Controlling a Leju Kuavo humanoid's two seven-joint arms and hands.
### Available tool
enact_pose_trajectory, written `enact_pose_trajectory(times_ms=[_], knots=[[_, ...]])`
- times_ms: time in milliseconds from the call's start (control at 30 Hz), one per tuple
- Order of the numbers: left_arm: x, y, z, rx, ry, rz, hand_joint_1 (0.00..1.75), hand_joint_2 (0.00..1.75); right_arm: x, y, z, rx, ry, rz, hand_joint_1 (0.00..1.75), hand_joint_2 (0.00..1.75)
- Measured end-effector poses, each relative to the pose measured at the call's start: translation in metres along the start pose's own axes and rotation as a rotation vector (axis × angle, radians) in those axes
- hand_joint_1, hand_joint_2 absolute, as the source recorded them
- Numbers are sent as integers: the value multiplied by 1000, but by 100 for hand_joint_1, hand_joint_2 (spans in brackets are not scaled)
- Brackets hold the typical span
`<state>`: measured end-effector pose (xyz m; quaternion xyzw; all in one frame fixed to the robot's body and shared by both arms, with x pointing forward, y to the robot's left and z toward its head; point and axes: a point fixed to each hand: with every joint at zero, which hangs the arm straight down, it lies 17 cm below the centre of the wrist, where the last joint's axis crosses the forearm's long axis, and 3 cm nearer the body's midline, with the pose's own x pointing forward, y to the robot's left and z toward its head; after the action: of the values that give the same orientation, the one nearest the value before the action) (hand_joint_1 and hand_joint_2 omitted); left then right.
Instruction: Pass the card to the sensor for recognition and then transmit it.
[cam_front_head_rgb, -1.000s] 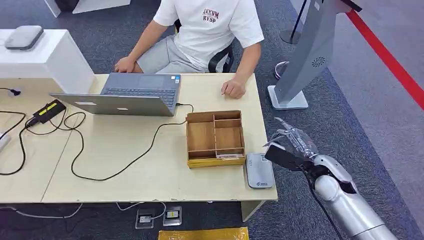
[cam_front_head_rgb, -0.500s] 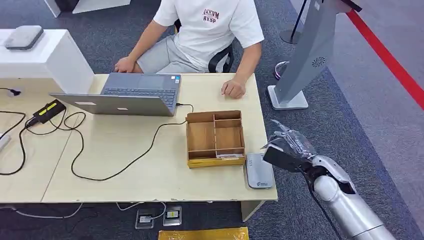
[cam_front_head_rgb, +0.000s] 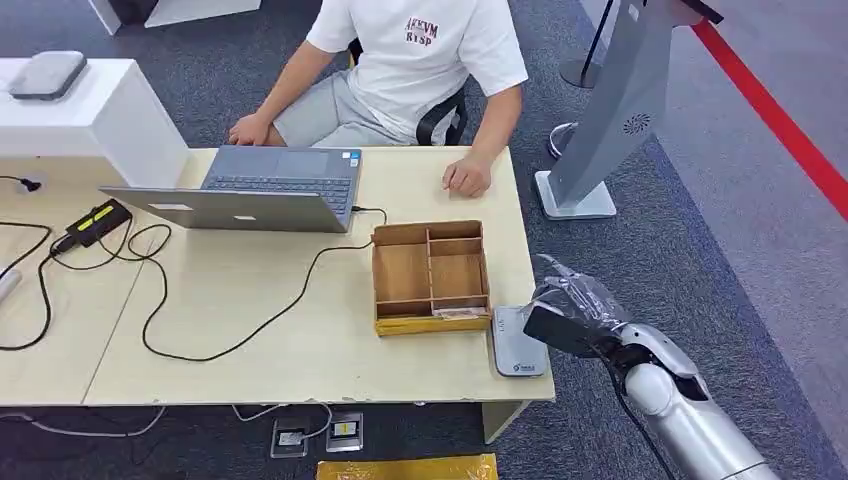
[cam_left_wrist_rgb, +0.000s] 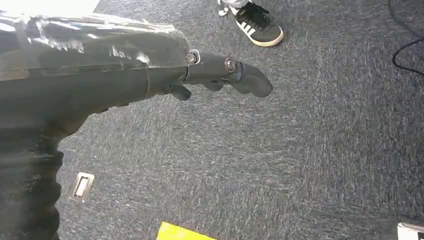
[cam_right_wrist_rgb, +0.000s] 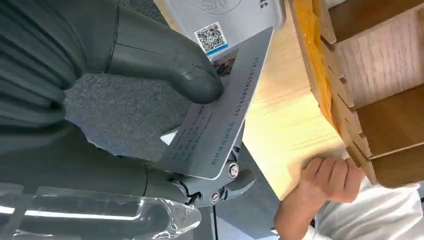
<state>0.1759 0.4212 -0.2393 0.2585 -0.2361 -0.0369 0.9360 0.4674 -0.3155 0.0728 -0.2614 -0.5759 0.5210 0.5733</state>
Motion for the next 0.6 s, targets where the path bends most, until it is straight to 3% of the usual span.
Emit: enact_pose_trajectory(times_ms=[600], knots=[[0,2,-1,3,0,-3,0,175,1,2,-1,2,2,-1,175,175]])
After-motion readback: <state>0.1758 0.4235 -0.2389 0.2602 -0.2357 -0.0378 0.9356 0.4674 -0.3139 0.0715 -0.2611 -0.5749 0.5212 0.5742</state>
